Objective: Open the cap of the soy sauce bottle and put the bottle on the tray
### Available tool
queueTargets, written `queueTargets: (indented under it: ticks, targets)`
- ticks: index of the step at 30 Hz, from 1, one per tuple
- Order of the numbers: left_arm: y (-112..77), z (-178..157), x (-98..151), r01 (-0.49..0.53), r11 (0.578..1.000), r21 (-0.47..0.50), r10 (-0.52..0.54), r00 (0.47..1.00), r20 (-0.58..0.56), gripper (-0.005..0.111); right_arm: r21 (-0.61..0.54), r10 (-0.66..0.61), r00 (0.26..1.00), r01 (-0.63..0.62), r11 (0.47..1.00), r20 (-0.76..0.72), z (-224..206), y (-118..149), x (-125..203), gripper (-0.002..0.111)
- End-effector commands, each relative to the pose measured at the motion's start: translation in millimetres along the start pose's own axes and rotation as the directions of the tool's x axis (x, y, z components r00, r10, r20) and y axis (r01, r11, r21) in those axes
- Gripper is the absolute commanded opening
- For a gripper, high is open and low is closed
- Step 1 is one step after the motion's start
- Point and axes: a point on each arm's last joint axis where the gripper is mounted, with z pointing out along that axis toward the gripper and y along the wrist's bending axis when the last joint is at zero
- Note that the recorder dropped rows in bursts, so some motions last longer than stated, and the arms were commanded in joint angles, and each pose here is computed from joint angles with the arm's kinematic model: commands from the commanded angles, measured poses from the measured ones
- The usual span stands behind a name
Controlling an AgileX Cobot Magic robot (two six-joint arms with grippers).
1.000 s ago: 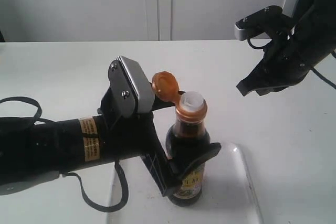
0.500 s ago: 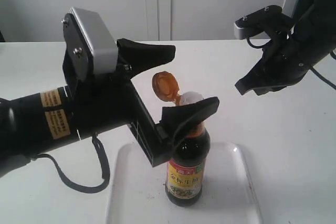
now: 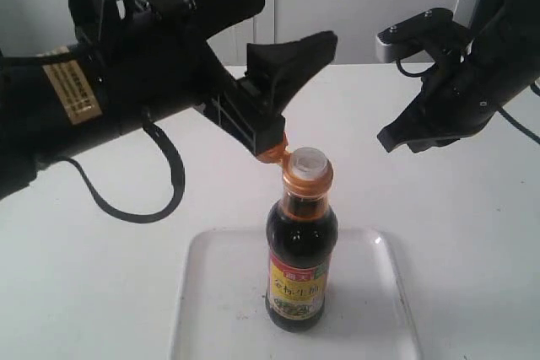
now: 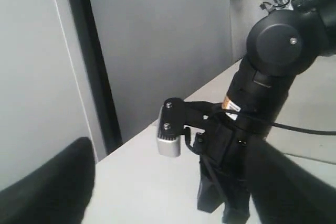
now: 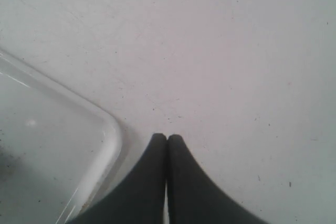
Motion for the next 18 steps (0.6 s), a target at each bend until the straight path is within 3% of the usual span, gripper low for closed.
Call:
queueTargets:
  ticks: [1,7,12,18]
  targets:
    - [5.7,-4,-13,-0.058,0.997,-0.045,0.056,0.997,-0.046,0.047,0.003,0.01,1.0,-0.01,1.0,0.015,-3,-1,0,0.0]
    - [10.3,-13,-18,-0.17,0.982,-0.084,0.161,0.982,-0.102,0.0,0.004,0.01,1.0,-0.01,1.0,0.019,-3,-1,-1,0.0]
    - [18.0,-18,-17,-0.162,0.978,-0.131,0.14,0.977,-0.16,0.0,0.004,0.01,1.0,-0.01,1.0,0.019,-3,-1,-1,0.0]
    - [46.3,-27,-7,-0.129,0.965,-0.23,0.067,0.963,-0.26,0.0,0.002,0.011,1.0,-0.011,1.0,0.019,-3,-1,-1,0.0]
